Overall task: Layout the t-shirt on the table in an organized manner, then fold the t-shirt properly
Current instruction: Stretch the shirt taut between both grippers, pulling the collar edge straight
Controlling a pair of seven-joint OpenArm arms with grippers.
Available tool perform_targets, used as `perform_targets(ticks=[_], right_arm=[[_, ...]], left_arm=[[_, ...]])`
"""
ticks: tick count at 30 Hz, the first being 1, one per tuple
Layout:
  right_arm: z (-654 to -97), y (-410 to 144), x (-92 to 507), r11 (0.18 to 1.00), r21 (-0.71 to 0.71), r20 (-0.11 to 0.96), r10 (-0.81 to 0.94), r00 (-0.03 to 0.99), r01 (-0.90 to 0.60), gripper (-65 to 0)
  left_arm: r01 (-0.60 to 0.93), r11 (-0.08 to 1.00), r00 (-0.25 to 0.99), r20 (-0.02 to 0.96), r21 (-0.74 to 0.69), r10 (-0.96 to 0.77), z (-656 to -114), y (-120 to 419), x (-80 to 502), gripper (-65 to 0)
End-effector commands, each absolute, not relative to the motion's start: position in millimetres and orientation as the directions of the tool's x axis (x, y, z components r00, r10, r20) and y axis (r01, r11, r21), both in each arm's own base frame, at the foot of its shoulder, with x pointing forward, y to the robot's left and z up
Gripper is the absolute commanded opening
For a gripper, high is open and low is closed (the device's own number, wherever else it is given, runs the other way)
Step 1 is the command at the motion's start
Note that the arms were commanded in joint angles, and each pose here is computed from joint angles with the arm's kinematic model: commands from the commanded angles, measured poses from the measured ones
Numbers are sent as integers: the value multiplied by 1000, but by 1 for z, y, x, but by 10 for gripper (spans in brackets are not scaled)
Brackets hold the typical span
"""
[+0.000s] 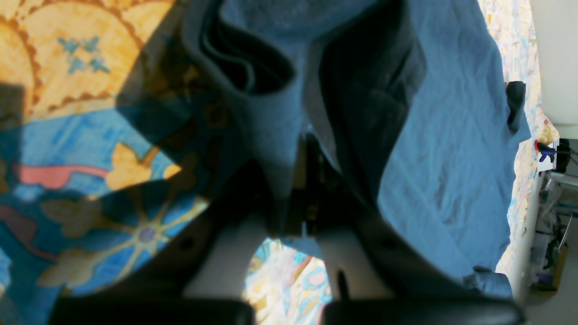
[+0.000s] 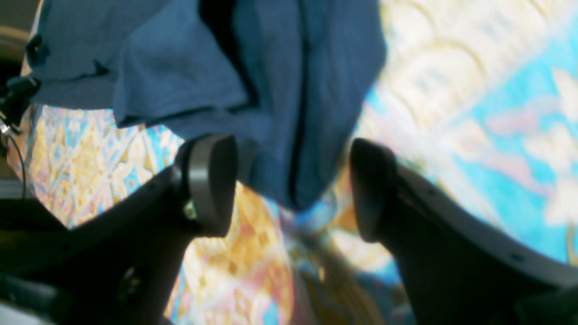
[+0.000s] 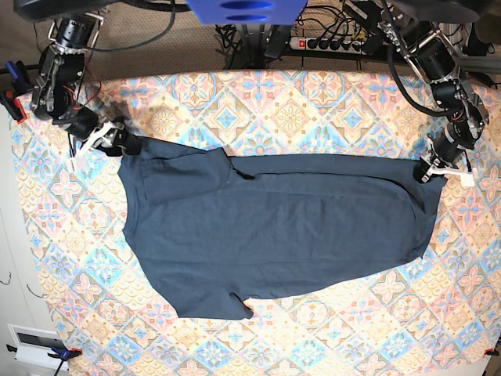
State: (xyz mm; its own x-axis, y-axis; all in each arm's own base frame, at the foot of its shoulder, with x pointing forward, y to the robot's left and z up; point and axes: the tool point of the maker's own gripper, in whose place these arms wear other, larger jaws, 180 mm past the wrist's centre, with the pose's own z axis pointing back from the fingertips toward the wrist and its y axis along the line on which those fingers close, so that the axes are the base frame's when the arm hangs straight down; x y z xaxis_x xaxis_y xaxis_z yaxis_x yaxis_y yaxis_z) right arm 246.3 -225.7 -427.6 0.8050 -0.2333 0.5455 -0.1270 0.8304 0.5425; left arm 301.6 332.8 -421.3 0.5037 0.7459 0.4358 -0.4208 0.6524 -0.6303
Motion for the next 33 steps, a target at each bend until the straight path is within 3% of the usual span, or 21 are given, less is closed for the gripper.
perform_targets(ticks=[1,7,9,12,13,23,28,33], right_arm=[[-440,-228,232,848,518,489,-187,852,-111,-261],[-440,-227,230,850,514,483,-172,859,-118,-291],[-440,-227,229,850,514,478,-169,862,-118,-391],[-440,-227,229,850,513,478,-168,862,-118,-633],[-441,-227,229,850,513,477,-168,863,-118,-650],[-410,-239,244,881,433,566,-99,819,-193,-647],[-398,-252,236,901,382,588,-67,806,-204,-647],[-396,-267,212,923,342,560,-49,827,-177,-647]], left_arm=[[-398,670,483,479,-626,733,-406,344,308,-650],[-399,670,483,478,-626,733,-407,344,308,-650],[-399,670,483,478,-626,733,-407,344,308,-650],[-398,671,487,476,-625,732,-407,344,307,-650],[-397,672,500,466,-625,729,-409,341,305,-650],[-411,713,593,428,-568,682,-417,348,280,-650],[-312,834,687,498,-456,529,-402,342,271,-650],[-283,868,707,524,-407,476,-395,342,257,-650]])
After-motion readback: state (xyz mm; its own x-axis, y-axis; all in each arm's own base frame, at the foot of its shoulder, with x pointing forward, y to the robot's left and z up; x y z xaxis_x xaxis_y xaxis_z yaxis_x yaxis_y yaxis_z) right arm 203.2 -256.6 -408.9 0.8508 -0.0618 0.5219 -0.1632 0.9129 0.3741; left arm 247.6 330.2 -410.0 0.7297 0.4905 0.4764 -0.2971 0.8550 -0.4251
